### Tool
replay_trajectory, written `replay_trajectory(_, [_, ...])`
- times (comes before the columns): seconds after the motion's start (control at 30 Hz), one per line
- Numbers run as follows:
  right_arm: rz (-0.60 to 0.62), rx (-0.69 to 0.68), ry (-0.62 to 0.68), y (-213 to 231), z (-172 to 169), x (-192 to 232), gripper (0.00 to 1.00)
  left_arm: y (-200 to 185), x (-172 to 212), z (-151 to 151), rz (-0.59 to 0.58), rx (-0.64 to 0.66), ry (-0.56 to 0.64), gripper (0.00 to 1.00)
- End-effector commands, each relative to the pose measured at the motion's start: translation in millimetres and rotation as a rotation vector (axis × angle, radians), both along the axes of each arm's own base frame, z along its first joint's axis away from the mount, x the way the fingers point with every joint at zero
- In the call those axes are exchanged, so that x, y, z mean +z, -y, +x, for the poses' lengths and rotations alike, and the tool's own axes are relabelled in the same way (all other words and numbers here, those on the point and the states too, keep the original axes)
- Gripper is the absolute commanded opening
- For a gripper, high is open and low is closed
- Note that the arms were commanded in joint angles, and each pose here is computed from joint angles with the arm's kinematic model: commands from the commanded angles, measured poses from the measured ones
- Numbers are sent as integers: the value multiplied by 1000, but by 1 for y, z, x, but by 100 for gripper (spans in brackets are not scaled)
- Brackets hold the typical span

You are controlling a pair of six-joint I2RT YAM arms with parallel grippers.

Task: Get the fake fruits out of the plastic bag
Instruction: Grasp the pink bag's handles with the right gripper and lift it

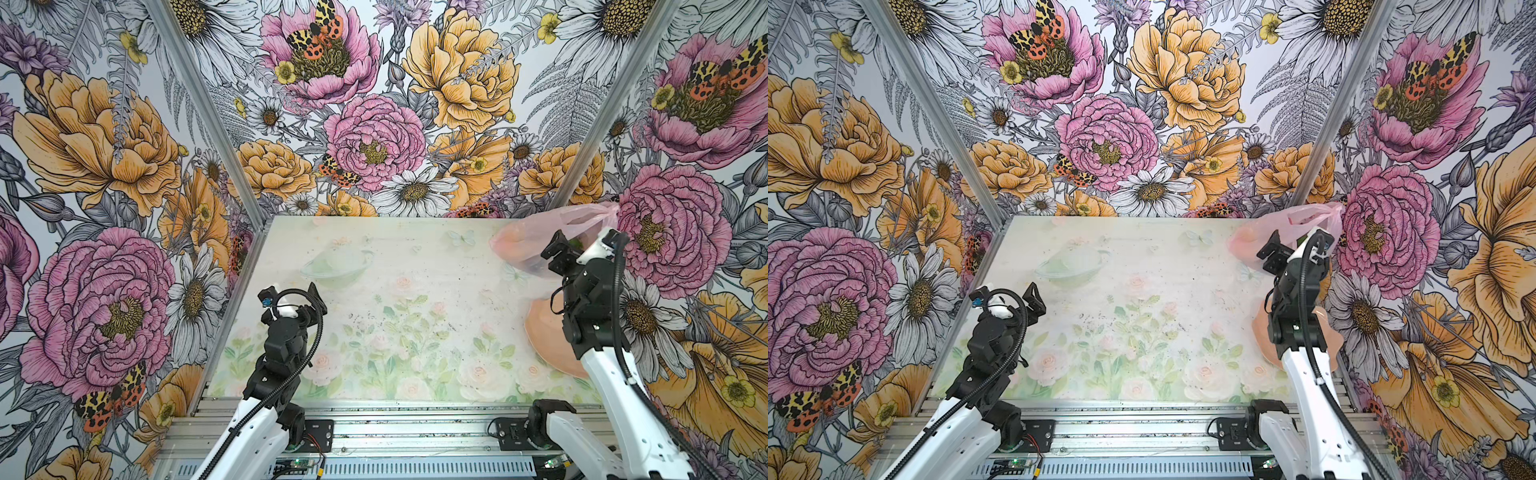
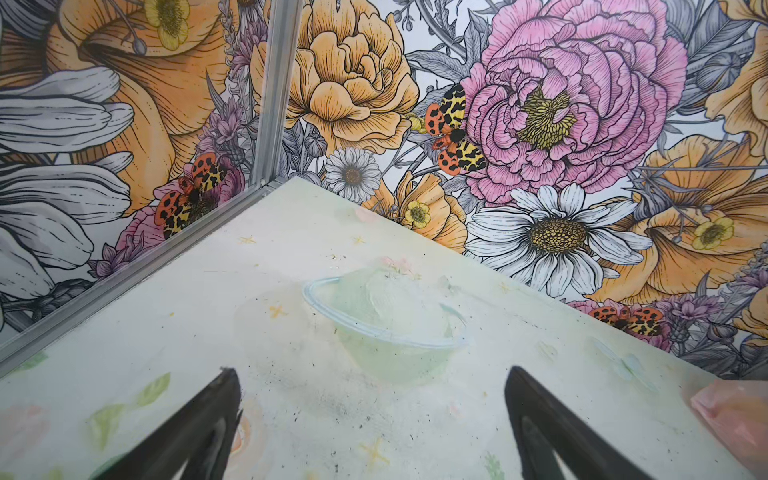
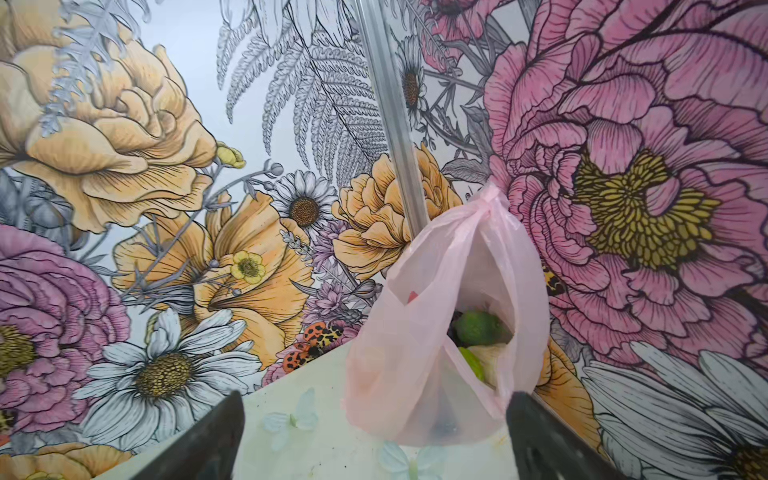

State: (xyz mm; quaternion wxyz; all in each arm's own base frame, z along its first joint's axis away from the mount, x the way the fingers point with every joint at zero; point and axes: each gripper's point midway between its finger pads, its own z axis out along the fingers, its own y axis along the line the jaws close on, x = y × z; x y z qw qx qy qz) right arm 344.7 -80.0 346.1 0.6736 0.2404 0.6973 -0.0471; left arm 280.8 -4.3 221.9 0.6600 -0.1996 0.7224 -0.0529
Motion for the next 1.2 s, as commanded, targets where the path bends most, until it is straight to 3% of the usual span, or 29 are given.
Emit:
replay_trajectory(0.0, [-88, -200, -100, 34, 12, 2, 100, 2, -12, 4, 14, -26, -25, 99])
replay_trajectory(0.13, [-181, -323, -164, 61, 35, 14, 99, 2, -19, 7, 8, -31, -41, 99])
replay_trajectory(0.3, [-203, -375, -194, 90, 58, 17, 99, 3, -23, 9, 5, -37, -37, 99])
replay_trajectory(0.9, [-142, -260, -223, 155, 128, -9, 99, 12, -32, 19, 2, -90, -54, 99])
replay_trajectory(1.03, [-114, -181, -248, 151, 144, -28, 87, 13, -33, 20, 1, -93, -55, 99])
replay_trajectory(1.17, [-81, -139, -267, 146, 153, -42, 62, 13, -33, 20, 1, -91, -56, 99])
